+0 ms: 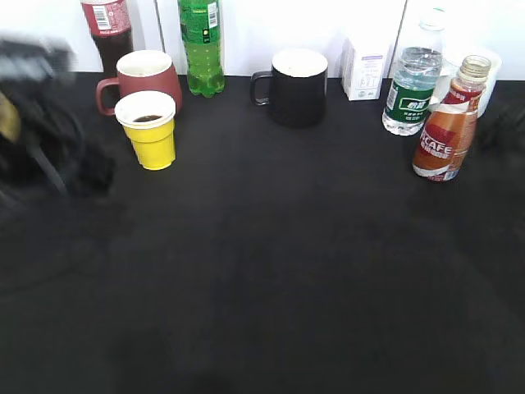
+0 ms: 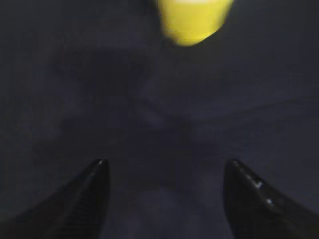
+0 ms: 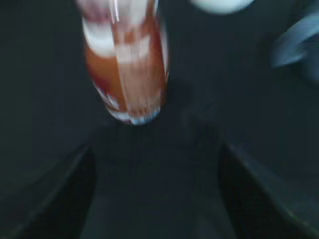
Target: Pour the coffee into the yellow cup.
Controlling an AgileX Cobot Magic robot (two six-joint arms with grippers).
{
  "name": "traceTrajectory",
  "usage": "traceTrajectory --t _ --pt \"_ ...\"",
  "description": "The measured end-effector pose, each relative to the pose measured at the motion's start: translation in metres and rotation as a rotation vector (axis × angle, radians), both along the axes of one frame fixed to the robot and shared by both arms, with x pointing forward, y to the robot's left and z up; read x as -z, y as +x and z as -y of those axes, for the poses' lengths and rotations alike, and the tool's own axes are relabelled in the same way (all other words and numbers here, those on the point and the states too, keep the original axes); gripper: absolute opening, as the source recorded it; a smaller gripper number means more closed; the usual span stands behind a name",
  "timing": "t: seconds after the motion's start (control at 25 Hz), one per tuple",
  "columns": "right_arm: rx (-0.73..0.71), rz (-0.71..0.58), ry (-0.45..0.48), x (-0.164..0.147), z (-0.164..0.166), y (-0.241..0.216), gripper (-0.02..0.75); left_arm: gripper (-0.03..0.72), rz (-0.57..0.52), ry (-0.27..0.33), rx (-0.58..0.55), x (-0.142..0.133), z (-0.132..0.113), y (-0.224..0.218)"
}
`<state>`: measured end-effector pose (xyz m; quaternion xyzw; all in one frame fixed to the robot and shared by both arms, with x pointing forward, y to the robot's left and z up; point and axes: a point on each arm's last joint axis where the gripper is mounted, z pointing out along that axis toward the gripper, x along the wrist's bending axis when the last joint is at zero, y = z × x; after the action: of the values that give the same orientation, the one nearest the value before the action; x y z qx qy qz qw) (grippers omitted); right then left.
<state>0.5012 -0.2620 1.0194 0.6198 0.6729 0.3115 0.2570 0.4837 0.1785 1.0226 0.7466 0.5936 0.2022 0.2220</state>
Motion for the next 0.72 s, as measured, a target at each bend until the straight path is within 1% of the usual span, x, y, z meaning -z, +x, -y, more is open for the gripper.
traceTrajectory --t 0.04,0.08,0.16,0.24,0.32,0.36,0.4,0.48,0.56,0.64,0.72 --pt "0.005 0.014 0.017 -0.011 0.000 -0.009 0.590 0.529 0.020 -0.035 0.024 -0.015 -0.003 -0.010" --pt "0.007 0.013 0.027 -0.020 0.001 -0.017 0.590 0.527 0.051 -0.058 0.054 -0.032 -0.007 -0.021" --pt "-0.020 -0.008 0.031 -0.034 -0.003 -0.038 0.590 0.524 0.126 -0.068 0.137 -0.062 -0.020 -0.048" --pt "-0.071 0.003 0.038 -0.050 -0.009 -0.063 0.590 0.524 0.213 -0.071 0.183 -0.088 -0.037 -0.076" --pt "-0.104 0.031 0.050 -0.068 -0.009 -0.093 0.590 0.501 0.278 -0.090 0.189 -0.098 -0.055 -0.106" --pt "-0.109 0.050 0.051 -0.075 -0.005 -0.109 0.589 0.486 0.310 -0.118 0.184 -0.099 -0.067 -0.128" --pt "-0.112 0.092 0.056 -0.080 0.001 -0.132 0.589 0.479 0.301 -0.127 0.180 -0.091 -0.075 -0.143" --pt "-0.115 0.090 0.051 -0.071 0.012 -0.173 0.589 0.470 0.308 -0.148 0.171 -0.077 -0.095 -0.176" --pt "-0.119 0.131 0.058 -0.062 0.023 -0.217 0.589 0.469 0.311 -0.152 0.183 -0.063 -0.112 -0.207" --pt "-0.116 0.187 0.051 -0.046 0.032 -0.249 0.589 0.469 0.345 -0.191 0.220 -0.053 -0.121 -0.230" --pt "-0.110 0.258 0.054 -0.035 0.037 -0.264 0.589 0.469 0.359 -0.204 0.230 -0.040 -0.124 -0.236"
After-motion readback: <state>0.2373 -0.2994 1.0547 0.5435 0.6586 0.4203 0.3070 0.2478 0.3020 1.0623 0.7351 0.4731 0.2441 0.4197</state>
